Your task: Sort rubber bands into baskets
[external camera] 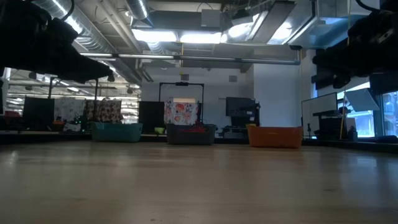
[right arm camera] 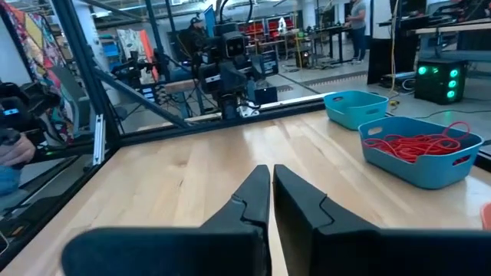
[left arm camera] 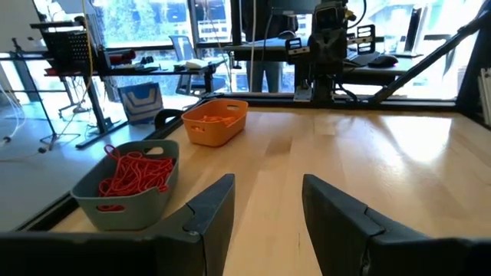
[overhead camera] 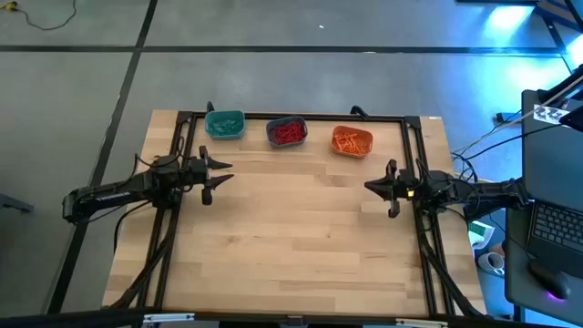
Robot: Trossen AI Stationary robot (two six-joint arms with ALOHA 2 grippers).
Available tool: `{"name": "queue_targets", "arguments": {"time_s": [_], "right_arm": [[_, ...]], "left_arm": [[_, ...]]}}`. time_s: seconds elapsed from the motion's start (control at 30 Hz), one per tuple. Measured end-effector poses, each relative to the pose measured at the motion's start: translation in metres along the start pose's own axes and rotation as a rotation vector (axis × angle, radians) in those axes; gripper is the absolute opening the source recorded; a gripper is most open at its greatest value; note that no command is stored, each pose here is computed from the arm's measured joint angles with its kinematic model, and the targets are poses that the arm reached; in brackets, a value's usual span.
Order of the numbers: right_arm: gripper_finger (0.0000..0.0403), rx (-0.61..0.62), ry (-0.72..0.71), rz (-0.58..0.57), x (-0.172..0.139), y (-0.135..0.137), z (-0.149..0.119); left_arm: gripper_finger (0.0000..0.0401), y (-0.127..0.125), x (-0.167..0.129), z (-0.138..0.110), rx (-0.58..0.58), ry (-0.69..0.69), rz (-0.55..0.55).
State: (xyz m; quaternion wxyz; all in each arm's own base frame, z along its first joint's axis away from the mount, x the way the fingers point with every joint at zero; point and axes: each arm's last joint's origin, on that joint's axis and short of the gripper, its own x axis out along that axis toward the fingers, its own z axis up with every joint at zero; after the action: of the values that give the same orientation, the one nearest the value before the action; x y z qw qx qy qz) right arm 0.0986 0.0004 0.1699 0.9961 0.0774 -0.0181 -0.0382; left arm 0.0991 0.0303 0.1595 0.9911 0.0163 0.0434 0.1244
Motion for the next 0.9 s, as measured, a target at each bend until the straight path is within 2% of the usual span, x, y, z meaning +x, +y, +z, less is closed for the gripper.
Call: {"name": "queue_targets", "arguments": {"time_s": [0.27,0.47,0.9], "right_arm": [[0.0024,-0.009,0.021,-0.001,0.001,-0.0001,-0.002],[0.0024,-0.029,0.021,-0.005,0.001,-0.0003,-0.0023],[0.0024,-0.029,0.019,-0.005,0.0012,-0.0003,-0.0025]], "left_arm": [[0.015,0.0019,0.0004,-0.002,0.056,0.027,0.065],[0.015,0.002,0.0004,-0.0019,-0.057,0.023,0.068],[0.015,0.002,0.0004,-0.0019,-0.068,0.022,0.069]]}}
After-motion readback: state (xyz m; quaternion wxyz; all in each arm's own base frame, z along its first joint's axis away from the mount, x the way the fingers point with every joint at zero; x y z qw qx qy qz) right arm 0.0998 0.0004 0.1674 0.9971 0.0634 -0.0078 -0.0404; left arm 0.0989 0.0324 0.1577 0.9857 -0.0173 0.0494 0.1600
